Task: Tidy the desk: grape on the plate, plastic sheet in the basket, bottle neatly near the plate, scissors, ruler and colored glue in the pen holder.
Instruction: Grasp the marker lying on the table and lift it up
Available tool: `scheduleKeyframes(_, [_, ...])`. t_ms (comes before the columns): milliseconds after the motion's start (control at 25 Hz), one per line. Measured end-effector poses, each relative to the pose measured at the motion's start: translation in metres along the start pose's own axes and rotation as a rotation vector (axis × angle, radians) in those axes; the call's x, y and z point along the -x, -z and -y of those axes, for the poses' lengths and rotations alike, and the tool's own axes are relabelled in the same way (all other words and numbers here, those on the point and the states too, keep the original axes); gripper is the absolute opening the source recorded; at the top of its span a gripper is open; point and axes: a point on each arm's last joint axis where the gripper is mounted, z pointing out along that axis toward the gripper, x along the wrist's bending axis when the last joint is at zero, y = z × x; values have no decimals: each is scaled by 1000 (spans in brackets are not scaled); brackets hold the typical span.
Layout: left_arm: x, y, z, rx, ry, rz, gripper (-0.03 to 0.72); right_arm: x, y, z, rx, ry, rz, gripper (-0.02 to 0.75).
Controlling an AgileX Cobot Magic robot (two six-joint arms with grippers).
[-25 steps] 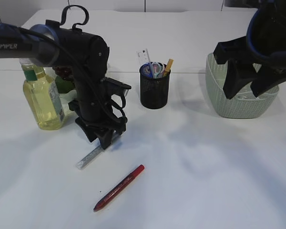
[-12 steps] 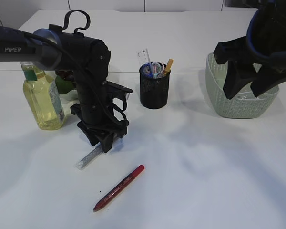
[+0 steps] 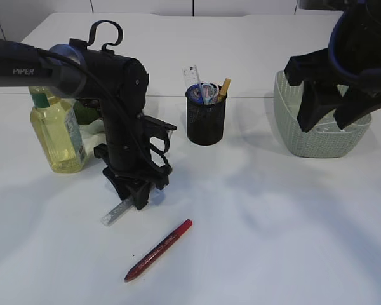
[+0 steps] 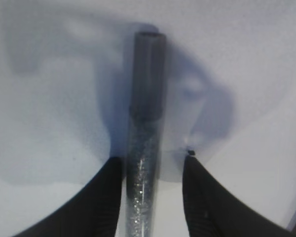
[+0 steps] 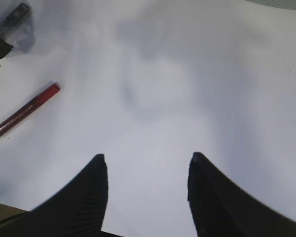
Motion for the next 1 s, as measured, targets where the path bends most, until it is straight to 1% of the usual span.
scheduleKeyframes(240, [0, -1, 0, -4, 0, 0, 286, 0, 0, 0, 0, 0, 0, 421])
scheduleKeyframes(320, [0, -1, 0, -4, 0, 0, 247, 0, 0, 0, 0, 0, 0, 421])
scheduleKeyframes(440, [0, -2, 0, -7, 0, 0, 140, 0, 0, 0, 0, 0, 0, 421])
scheduleKeyframes(560, [0, -1, 0, -5, 1, 2, 76, 0, 0, 0, 0, 0, 0, 421])
scheduleKeyframes(640, [1, -1, 0, -4, 6, 13, 65, 0, 0, 0, 0, 0, 0, 421])
scheduleKeyframes(1000, [5, -3, 3, -1, 27, 57, 62, 0, 0, 0, 0, 0, 0, 421])
